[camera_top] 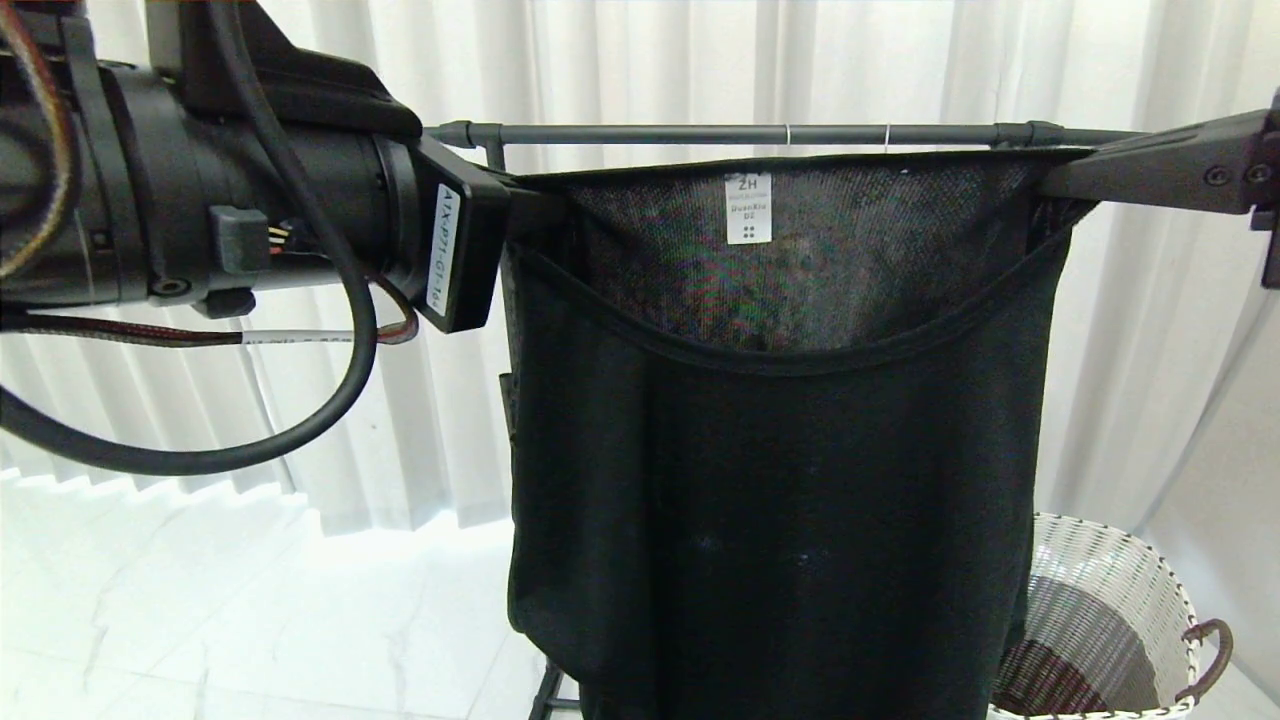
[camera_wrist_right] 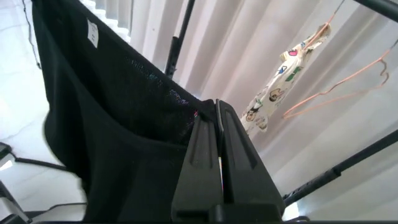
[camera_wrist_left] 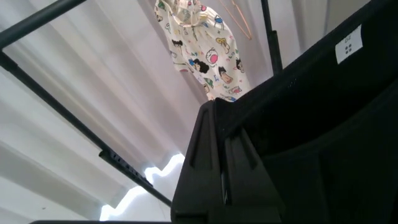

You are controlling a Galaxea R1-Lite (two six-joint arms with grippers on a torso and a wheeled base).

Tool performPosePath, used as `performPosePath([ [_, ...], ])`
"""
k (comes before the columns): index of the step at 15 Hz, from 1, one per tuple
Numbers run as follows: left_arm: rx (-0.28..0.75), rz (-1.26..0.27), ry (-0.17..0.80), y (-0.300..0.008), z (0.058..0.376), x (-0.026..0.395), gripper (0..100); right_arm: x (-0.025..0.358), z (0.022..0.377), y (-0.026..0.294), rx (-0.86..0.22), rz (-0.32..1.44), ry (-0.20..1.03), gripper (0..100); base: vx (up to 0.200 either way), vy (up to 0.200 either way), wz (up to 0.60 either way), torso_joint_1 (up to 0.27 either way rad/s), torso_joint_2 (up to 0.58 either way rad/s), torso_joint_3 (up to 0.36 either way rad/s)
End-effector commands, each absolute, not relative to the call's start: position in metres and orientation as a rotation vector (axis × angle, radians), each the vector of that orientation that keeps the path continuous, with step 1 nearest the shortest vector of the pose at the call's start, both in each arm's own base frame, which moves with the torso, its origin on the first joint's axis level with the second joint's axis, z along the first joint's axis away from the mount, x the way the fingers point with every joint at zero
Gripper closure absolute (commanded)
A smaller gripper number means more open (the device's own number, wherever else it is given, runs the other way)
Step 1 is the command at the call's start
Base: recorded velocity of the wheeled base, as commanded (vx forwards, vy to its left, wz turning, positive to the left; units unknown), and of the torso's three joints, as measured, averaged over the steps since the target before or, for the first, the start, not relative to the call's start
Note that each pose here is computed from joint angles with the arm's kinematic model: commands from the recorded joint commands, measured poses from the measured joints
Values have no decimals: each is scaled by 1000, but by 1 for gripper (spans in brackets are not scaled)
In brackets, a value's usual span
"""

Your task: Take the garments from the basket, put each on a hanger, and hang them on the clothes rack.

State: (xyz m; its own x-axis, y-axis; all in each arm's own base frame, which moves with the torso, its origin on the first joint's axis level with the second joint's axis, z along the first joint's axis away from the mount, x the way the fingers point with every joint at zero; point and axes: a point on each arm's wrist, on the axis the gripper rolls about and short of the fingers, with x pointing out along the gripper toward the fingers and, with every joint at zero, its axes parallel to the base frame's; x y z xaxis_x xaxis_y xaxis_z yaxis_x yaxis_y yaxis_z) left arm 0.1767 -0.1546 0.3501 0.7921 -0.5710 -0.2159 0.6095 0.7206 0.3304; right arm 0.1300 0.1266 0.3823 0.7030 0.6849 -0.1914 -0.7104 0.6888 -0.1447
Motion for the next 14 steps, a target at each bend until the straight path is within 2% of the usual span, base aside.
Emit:
performPosePath([
  [1,401,-654,105,-155,349,178,100,132,381,129,-219,787,133,100,0,0,0,0,0,0],
  [4,400,-642,106,-154,349,179,100,131,379,128,-227,790,155,100,0,0,0,0,0,0],
  [5,400,-637,107,-152,349,180,100,129,378,127,-235,795,172,0,0,0,0,0,0,0],
  [11,399,-574,119,-141,349,188,100,120,366,115,-243,779,192,0,0,0,0,0,0,0],
  [14,390,-500,123,-122,351,191,100,129,360,97,-253,592,226,0,0,0,0,0,0,0],
])
